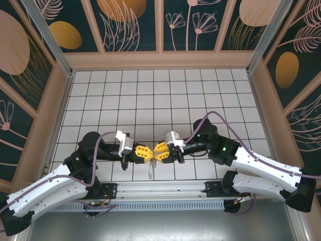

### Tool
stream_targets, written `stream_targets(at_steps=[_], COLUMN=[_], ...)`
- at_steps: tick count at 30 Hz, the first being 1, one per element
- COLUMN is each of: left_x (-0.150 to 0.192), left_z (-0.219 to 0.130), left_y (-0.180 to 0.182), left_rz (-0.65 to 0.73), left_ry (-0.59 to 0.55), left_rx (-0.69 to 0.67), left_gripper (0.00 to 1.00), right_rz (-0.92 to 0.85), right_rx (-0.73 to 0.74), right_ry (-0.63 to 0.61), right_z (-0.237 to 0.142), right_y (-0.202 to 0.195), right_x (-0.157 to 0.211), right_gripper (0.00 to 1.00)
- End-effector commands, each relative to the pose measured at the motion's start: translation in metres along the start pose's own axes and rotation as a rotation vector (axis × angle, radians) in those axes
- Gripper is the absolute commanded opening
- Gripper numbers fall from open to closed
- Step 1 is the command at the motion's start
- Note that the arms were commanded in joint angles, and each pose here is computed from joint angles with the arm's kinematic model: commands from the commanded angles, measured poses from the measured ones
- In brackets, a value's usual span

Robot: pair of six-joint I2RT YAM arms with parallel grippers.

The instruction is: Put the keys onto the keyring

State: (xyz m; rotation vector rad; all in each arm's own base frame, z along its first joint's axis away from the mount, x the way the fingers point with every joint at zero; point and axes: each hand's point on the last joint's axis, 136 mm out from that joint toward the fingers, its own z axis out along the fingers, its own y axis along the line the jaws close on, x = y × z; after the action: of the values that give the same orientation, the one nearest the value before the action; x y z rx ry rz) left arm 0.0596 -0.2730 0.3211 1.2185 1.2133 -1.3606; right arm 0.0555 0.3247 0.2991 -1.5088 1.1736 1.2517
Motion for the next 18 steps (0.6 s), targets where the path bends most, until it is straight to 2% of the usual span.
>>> stream_targets(at_steps=[1, 11, 12, 14, 16, 18], left_x=[-0.0264, -0.0251, -0.0254, -0.0253, -0.0255, -0.0254], left_z=[-0.0034, -0.0035, -0.0036, -0.0037, -0.0037, -0.0036], left_y=[-0.0104, -0.0092, -0.0091, -0.0087, -0.0087, -0.0086], left_rz=[0.066, 0.068, 0.068, 0.066, 0.066, 0.066], left_ry=[-0.064, -0.059, -0.059, -0.058, -0.059, -0.058], left_rx=[0.03, 0.022, 0.021, 0.019, 0.018, 0.018], left_gripper=[0.0, 0.0, 0.0, 0.0, 0.0, 0.0], right_rz=[-0.035, -0.038, -0.039, -0.043, -0.046, -0.043], right_rx=[0.014, -0.028, -0.029, -0.029, -0.028, -0.033], right_ry=[-0.017, -0.02, -0.021, -0.026, -0.03, -0.03], right_z=[0.0001, 0.0036, 0.0033, 0.0028, 0.0027, 0.003], right_y=[-0.0025, 0.002, 0.0023, 0.0028, 0.0027, 0.0034], right_x=[-0.0135, -0.0164, -0.0169, -0.0181, -0.0191, -0.019], right_gripper=[0.22, 0.26, 0.24, 0.1, 0.0, 0.0])
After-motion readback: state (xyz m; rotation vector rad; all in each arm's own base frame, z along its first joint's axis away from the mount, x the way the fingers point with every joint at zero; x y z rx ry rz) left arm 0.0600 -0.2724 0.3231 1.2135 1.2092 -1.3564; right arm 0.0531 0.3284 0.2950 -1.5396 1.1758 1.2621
